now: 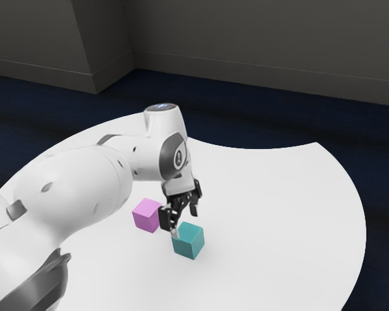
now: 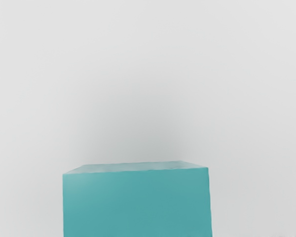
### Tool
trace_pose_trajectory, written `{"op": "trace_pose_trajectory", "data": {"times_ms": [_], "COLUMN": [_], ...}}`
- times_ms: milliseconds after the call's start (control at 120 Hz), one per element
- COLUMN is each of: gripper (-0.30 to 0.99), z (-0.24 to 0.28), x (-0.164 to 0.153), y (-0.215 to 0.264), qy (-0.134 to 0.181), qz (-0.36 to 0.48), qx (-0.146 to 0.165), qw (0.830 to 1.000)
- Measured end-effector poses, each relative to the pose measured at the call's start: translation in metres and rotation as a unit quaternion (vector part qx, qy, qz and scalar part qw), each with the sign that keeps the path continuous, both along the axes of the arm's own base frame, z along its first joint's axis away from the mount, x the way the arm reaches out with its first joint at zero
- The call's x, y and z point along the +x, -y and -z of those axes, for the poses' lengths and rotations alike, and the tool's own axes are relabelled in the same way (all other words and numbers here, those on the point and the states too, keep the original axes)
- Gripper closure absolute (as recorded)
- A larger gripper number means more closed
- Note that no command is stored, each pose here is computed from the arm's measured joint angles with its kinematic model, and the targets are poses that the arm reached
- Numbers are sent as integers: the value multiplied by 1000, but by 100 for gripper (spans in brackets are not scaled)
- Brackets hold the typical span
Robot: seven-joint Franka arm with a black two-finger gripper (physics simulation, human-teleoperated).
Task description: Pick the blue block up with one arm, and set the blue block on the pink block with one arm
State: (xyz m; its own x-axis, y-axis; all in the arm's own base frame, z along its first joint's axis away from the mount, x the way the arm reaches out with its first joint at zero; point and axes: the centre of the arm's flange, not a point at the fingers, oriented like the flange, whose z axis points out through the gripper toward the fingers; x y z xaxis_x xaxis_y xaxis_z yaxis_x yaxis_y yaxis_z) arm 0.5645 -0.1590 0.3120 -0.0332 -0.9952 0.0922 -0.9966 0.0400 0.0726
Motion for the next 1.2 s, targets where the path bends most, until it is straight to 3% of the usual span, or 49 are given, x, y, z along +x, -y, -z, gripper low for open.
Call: {"op": "trace_pose_trajectory", "data": {"times_ms": [250, 342, 550, 817, 1200], "gripper": [0, 0, 0, 0, 27], "z": [22, 33, 48, 48, 51], "x": [-4, -5, 0, 5, 5], "y": [6, 8, 13, 12, 15], "qy": [-16, -20, 10, 36, 36], "qz": [12, 21, 47, 9, -38], "qx": [7, 25, 56, 44, 37], "qw": [1000, 999, 997, 998, 998]}}
